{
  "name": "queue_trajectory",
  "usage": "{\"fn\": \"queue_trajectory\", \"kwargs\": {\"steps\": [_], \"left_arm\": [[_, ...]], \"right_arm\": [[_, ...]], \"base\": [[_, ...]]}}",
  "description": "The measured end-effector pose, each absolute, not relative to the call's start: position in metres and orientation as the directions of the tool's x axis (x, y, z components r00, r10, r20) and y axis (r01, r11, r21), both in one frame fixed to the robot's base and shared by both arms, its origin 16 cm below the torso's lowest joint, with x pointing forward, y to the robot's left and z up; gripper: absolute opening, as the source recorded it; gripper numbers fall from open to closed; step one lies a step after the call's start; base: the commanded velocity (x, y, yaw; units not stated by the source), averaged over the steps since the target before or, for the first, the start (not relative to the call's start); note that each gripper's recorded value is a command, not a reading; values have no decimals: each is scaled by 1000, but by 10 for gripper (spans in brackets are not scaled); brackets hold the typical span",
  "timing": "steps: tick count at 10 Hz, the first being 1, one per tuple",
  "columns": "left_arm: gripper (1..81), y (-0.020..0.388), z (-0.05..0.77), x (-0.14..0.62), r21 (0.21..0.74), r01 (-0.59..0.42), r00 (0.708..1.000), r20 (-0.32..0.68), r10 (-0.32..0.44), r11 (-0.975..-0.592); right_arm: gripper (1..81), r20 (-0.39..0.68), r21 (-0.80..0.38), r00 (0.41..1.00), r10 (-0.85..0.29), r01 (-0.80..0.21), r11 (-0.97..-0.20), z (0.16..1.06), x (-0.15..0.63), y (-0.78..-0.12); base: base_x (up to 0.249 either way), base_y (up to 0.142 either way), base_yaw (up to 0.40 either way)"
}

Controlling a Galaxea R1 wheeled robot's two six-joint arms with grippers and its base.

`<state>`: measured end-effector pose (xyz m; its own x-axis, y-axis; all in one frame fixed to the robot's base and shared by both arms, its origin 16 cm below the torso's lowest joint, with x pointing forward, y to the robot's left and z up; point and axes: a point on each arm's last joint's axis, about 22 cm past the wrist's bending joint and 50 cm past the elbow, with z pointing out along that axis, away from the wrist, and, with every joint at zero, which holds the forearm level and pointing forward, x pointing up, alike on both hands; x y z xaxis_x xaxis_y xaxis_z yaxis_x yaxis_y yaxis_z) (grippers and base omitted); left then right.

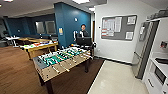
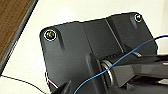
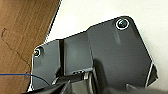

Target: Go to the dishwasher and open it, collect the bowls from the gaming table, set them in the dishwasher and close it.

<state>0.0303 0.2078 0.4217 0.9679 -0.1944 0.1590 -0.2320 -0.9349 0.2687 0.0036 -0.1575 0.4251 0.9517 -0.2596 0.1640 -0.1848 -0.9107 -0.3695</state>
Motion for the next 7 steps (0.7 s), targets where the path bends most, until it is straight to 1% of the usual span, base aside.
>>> {"fn": "queue_trajectory", "kwargs": {"steps": [3,7], "left_arm": [[811,208,422,32,268,-232,968,161,-194,-935],[811,208,422,30,266,-251,963,164,-213,-931]], "right_arm": [[811,161,-370,952,-259,-185,-910,425,2,-157],[811,164,-369,952,-259,-184,-911,425,4,-158]], "base": [[0,0,357],[0,0,356]]}}
